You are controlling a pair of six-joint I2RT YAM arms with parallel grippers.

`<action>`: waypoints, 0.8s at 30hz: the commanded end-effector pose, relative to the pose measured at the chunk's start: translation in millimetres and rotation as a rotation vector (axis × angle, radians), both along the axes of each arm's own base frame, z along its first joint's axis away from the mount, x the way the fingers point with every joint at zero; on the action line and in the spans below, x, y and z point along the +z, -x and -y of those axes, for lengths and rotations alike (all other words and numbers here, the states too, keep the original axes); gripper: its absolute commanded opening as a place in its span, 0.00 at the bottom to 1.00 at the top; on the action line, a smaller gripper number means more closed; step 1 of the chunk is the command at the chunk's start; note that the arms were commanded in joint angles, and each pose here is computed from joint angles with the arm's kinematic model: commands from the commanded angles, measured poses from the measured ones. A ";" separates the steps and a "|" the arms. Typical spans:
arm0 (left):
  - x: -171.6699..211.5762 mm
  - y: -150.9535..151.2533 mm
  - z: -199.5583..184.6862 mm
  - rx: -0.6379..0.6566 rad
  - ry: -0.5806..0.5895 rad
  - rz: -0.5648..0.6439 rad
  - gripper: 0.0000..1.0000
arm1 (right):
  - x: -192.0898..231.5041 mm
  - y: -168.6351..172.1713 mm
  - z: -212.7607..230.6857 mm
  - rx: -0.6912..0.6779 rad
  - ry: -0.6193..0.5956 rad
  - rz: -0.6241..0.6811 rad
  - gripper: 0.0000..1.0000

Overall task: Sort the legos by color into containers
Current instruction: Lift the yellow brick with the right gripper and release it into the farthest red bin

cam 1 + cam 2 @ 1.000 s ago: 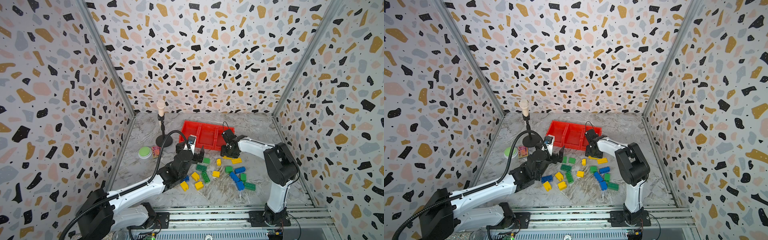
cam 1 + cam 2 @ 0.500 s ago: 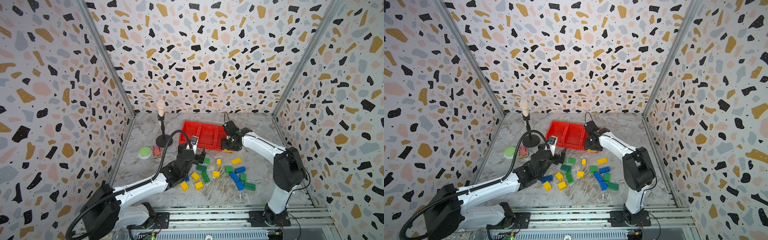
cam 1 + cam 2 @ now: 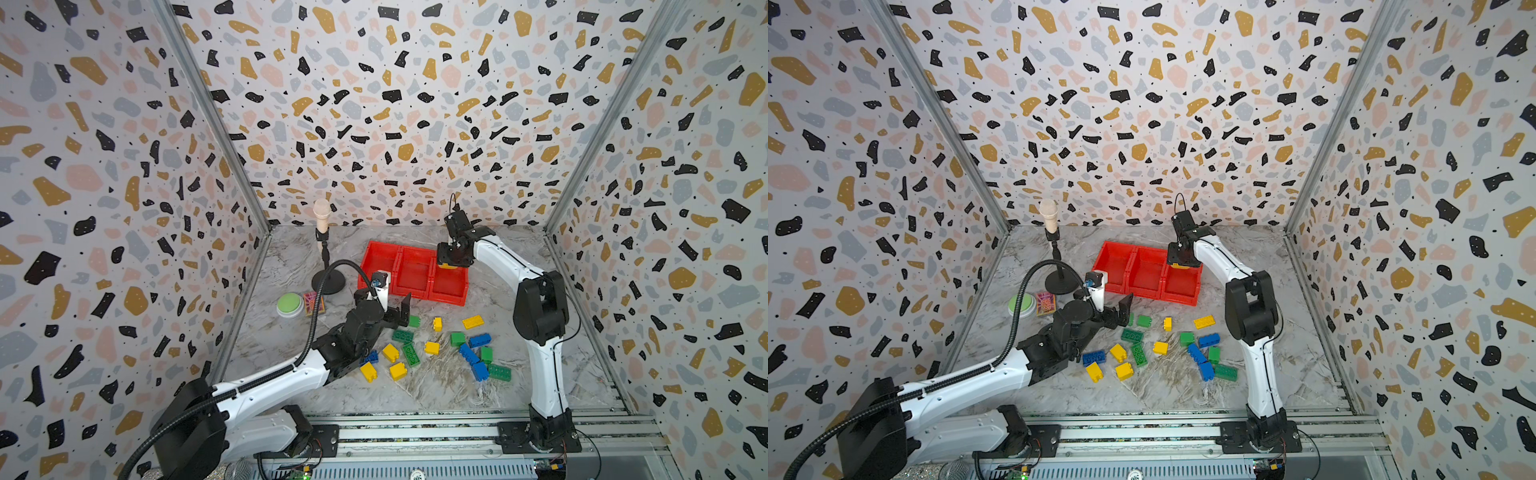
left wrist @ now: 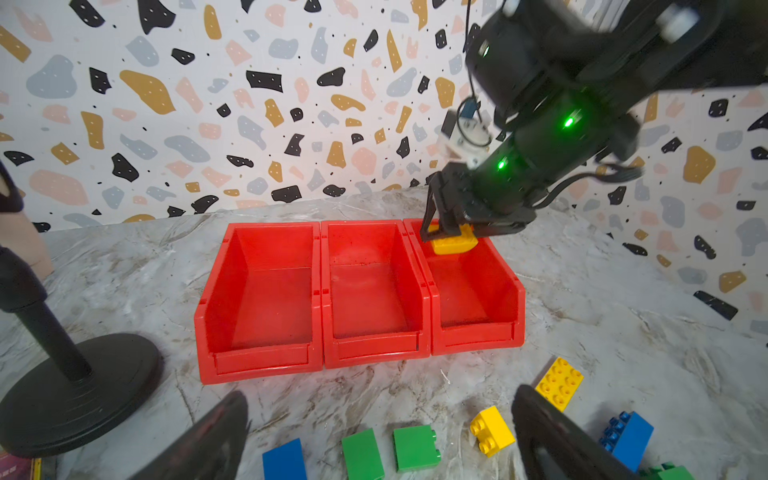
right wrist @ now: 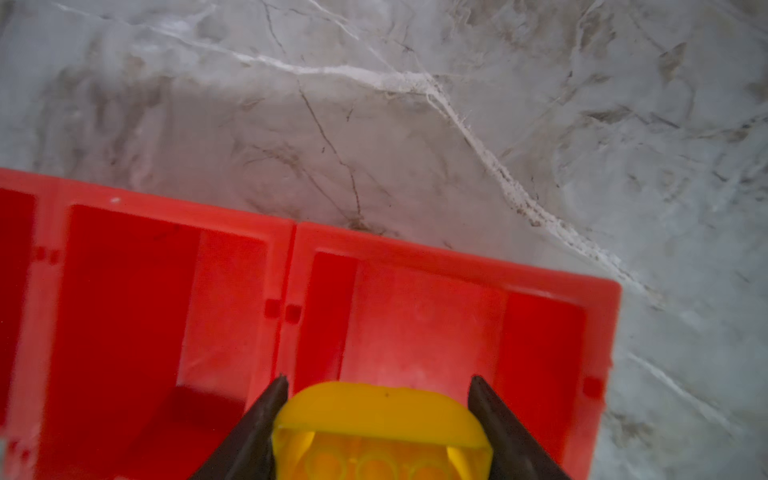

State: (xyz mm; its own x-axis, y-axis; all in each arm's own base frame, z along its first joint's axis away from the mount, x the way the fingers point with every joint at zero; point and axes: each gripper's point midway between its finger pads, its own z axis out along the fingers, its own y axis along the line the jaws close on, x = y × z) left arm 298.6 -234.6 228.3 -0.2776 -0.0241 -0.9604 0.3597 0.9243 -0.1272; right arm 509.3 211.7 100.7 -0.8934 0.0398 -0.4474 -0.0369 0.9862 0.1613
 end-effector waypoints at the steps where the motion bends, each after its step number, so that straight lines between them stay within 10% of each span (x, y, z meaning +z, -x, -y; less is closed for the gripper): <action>1: -3.2 5.2 -16.2 0.065 0.034 -0.019 1.00 | 14.0 -6.4 2.6 0.023 -0.004 -0.003 0.70; 24: 18.0 -9.1 -12.4 0.110 0.035 0.053 1.00 | -8.7 -67.6 67.3 -0.047 -0.102 0.017 0.80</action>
